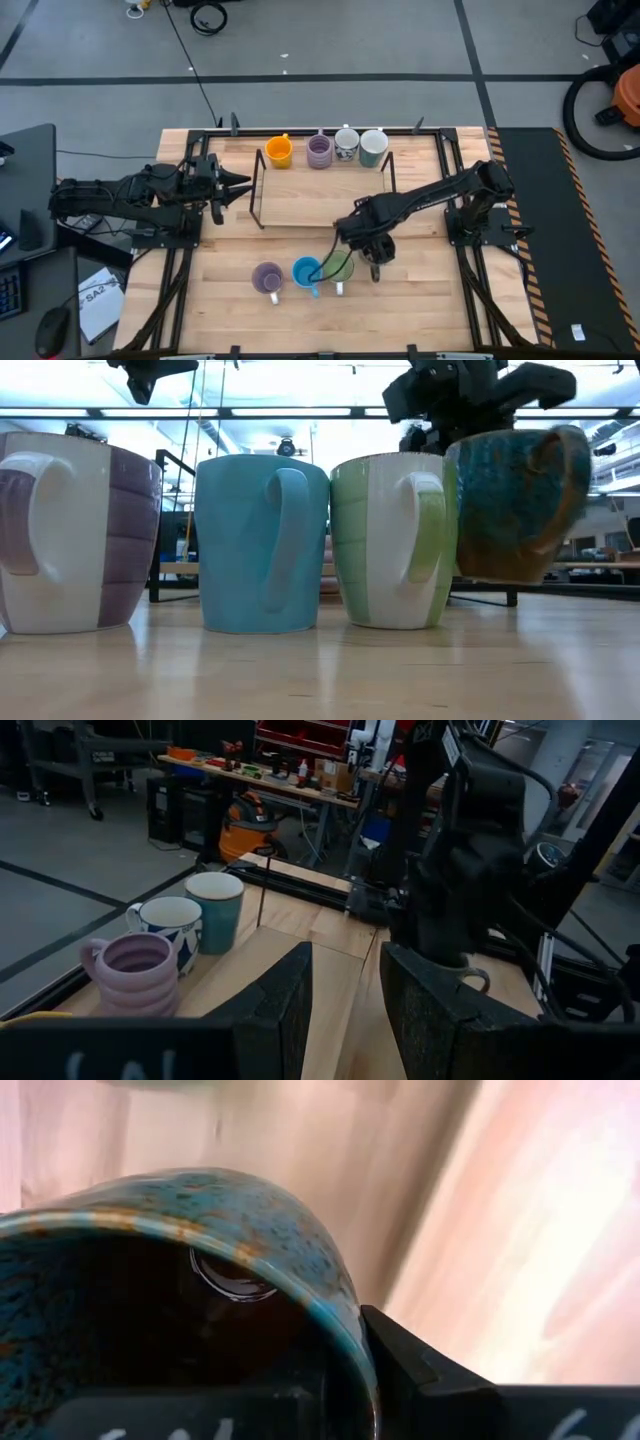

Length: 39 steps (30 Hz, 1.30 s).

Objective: Place coffee mugs
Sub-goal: Put the dark blue mug on the shelf

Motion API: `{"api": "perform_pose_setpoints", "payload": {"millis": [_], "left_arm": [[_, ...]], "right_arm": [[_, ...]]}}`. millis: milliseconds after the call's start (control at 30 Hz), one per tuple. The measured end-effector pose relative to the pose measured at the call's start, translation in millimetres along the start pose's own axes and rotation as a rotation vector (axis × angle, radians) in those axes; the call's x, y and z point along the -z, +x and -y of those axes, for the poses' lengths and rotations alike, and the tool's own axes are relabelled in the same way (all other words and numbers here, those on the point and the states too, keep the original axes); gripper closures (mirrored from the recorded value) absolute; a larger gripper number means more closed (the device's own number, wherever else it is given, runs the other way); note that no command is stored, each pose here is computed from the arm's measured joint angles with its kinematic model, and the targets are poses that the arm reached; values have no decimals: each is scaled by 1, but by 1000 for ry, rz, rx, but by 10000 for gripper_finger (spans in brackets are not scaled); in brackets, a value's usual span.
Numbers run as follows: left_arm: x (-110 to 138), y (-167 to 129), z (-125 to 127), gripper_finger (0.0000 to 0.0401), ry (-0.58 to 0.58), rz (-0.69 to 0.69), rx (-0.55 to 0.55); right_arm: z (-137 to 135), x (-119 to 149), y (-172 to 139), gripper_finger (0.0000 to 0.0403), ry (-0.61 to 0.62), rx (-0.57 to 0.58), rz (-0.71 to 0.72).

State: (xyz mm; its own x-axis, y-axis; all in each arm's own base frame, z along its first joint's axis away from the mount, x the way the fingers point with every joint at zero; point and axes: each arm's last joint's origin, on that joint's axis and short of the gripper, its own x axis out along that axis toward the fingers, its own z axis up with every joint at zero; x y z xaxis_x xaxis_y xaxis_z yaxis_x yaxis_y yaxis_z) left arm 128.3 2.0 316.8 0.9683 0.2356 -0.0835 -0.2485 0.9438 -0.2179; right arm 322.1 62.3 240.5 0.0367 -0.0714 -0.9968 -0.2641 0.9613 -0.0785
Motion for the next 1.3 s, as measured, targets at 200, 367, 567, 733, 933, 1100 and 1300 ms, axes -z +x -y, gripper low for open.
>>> {"api": "perform_pose_setpoints", "payload": {"millis": [200,367,567,733,933,1100,1300], "left_arm": [[0,0,0,276,-6,2,-7],[0,0,0,276,-6,0,-7],[1,0,-1,276,5,-12,-10],[1,0,-1,276,8,-13,-10],[1,0,-1,276,19,-13,-9],[2,0,-1,276,35,-15,-10],[4,0,-1,276,35,-44,-16]], "right_arm": [[28,-3,-24,352,51,4,37],[53,-4,-42,352,66,-2,96],[79,6,-41,352,93,-22,71],[100,13,-39,352,115,-28,71],[117,20,-34,352,94,-50,76],[125,21,-31,352,82,-44,77],[125,16,-14,352,79,-76,7]]}}
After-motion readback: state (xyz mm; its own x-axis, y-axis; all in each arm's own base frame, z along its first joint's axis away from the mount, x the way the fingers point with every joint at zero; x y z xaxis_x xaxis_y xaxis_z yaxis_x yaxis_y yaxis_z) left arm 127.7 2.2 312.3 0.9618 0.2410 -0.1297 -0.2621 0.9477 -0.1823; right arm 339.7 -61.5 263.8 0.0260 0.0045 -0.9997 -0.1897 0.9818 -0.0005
